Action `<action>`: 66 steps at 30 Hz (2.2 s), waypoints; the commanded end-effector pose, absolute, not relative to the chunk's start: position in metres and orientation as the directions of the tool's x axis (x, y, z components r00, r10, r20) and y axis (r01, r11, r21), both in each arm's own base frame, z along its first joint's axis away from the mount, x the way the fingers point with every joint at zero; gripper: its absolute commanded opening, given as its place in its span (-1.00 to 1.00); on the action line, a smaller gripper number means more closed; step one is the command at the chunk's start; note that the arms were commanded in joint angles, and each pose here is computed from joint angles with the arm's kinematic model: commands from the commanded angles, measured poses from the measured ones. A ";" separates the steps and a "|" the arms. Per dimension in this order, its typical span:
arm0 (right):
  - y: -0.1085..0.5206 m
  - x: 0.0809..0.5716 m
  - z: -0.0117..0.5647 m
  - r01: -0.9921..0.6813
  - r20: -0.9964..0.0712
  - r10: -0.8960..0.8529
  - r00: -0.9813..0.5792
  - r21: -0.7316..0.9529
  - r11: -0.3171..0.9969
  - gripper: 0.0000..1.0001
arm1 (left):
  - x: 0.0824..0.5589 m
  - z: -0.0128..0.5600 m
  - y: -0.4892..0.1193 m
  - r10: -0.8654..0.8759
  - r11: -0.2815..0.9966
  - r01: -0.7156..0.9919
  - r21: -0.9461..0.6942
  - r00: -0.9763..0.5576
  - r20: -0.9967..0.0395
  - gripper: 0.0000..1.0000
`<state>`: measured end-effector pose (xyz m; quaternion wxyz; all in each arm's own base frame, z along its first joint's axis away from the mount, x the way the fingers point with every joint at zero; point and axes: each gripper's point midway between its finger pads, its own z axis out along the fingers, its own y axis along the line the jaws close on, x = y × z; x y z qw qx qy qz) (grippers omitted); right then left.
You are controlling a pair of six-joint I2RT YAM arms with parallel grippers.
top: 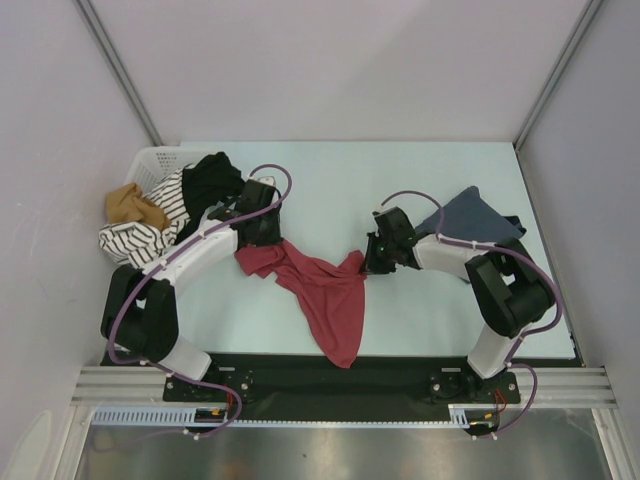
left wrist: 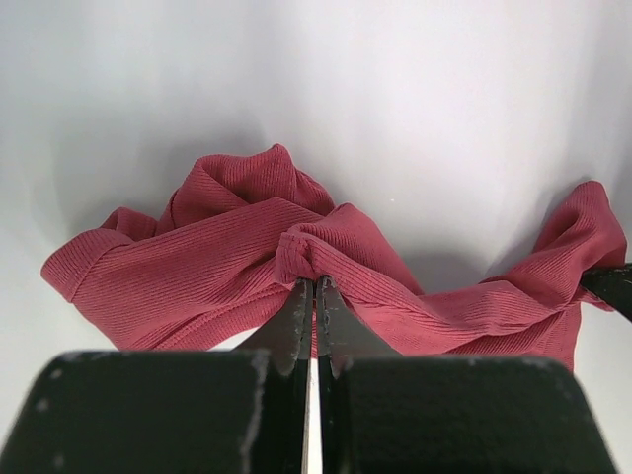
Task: Fold and stack the tank tops
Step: Flatten the tank top out
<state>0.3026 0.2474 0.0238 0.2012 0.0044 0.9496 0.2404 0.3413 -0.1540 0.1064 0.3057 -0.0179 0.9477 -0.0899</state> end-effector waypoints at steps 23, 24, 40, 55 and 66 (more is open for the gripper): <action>0.164 0.290 0.293 -0.245 -0.878 0.156 -0.454 0.291 0.925 -1.00 | 0.272 0.325 -0.149 -0.219 0.937 0.150 -0.315 -0.451 -0.866 -0.99; 0.170 0.275 0.297 -0.285 -0.884 0.145 -0.444 0.292 0.913 -1.00 | 0.262 0.328 -0.146 -0.224 0.933 0.162 -0.322 -0.438 -0.871 -0.99; 0.139 0.197 0.379 -0.343 -0.927 0.200 -0.318 0.310 0.887 -1.00 | 0.189 0.394 -0.140 -0.272 0.831 0.408 -0.379 -0.296 -0.916 -0.99; 0.132 0.339 0.249 -0.066 -0.788 0.219 -0.575 0.311 0.948 -1.00 | 0.353 0.232 -0.191 -0.238 0.879 0.211 -0.428 -0.585 -0.776 -0.99; 0.123 0.499 0.196 0.024 -0.744 0.327 -0.582 0.386 0.922 -1.00 | 0.504 0.163 -0.220 -0.197 0.916 0.124 -0.382 -0.689 -0.697 -0.99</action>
